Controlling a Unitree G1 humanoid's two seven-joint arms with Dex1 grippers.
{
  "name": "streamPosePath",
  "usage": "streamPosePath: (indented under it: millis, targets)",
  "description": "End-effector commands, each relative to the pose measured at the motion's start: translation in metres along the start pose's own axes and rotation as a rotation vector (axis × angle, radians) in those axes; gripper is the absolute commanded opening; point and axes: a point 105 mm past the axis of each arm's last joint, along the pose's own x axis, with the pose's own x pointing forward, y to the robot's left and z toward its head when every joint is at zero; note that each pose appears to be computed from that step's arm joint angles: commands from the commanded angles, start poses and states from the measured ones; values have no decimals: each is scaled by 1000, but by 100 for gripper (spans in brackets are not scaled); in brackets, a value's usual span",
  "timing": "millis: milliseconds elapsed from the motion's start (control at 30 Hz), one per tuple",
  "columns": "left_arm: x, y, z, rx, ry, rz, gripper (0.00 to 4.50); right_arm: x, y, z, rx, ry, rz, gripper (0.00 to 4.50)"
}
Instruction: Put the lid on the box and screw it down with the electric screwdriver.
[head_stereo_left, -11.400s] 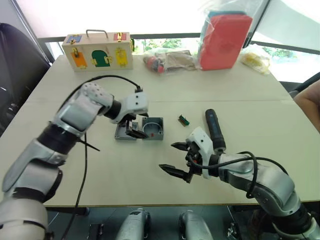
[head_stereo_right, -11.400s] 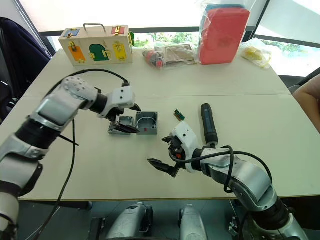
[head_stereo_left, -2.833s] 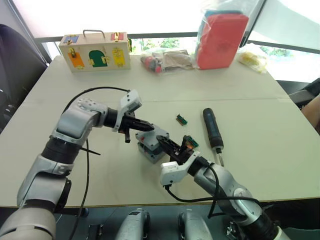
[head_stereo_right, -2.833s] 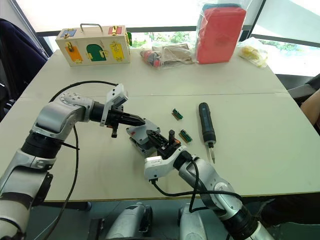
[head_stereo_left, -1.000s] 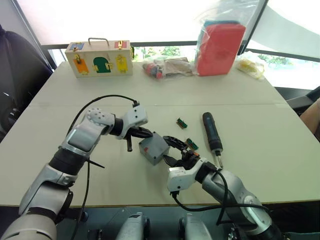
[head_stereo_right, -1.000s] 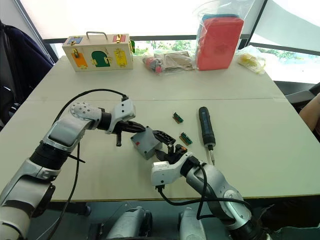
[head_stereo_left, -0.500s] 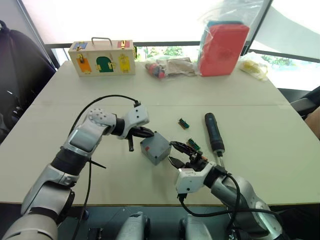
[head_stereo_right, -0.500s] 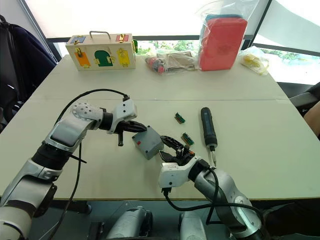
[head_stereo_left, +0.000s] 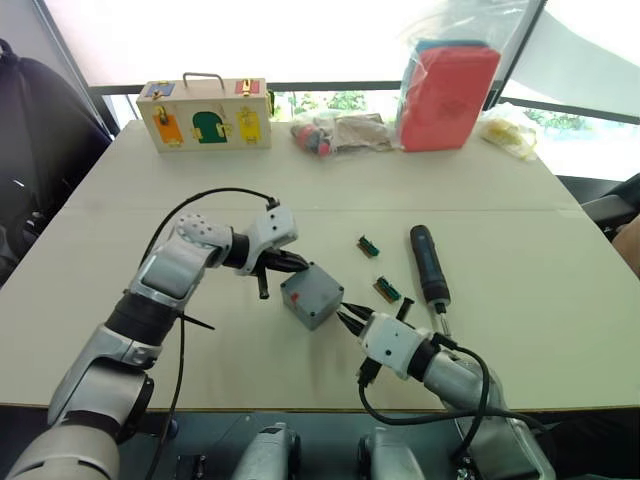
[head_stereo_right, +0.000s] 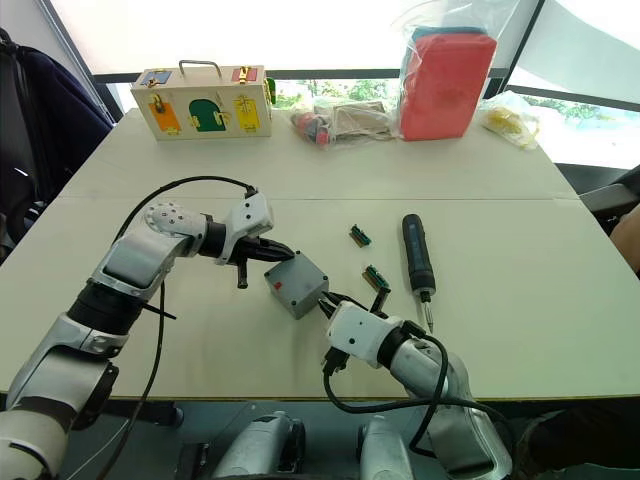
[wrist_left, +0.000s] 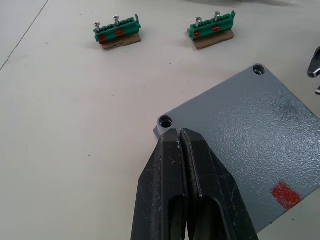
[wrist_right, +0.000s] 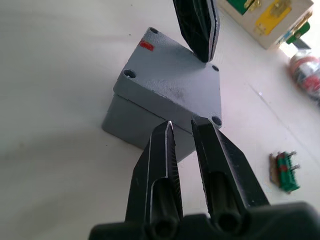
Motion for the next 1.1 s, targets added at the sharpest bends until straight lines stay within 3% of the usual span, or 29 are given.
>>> streamPosePath:
  millis: [33, 300, 367, 500, 800, 1100]
  targets:
    - [-13, 3, 23, 22, -75, 3, 0, -2, -12, 13, 80, -43, -23, 57]
    - [-45, 22, 49, -20, -166, 63, 0, 3, -11, 14, 301, -27, 50, 57]
    - [-50, 31, 45, -20, -151, 104, 0, 4, -8, 15, 351, -22, 84, 57]
    - [-53, 46, 14, 8, -30, 173, 0, 6, -13, 18, 436, -29, 87, 57]
    - [-41, 21, -3, -111, -46, 19, 0, 4, -11, 23, 515, -31, 115, 57]
    - [-29, 2, -9, -119, -17, -66, 0, 9, -10, 22, 536, -18, 116, 57]
